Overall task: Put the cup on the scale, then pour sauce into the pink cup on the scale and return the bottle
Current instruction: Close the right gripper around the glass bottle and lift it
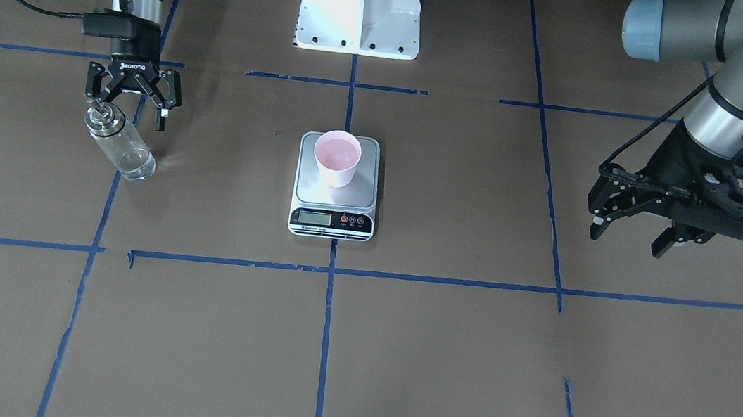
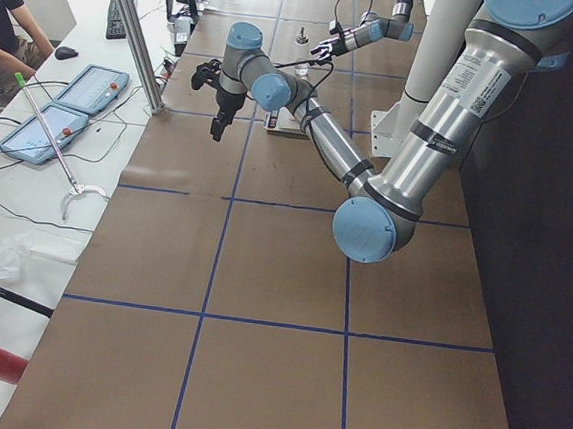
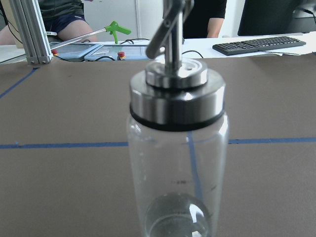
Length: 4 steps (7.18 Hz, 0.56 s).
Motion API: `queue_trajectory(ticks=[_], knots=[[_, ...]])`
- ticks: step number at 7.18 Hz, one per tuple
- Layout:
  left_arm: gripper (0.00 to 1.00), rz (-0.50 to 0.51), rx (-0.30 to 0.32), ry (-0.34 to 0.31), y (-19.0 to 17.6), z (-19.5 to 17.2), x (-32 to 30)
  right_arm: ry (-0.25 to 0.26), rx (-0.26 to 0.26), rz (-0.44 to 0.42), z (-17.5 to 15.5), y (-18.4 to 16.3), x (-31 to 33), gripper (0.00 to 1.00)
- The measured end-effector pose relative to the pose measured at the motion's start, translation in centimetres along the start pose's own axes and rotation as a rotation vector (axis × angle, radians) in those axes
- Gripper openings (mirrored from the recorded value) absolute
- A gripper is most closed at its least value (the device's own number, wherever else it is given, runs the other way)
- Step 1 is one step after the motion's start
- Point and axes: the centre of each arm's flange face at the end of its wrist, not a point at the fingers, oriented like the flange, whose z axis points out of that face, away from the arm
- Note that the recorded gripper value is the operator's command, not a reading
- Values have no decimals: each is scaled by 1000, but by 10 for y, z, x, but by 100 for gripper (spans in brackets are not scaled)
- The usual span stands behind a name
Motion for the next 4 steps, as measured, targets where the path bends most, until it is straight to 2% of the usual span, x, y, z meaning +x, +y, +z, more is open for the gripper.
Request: queue_trajectory(ticks=[4], knots=[[85,-6,-11,-8,0,1,1,4,13,-41,7,6,2,99]])
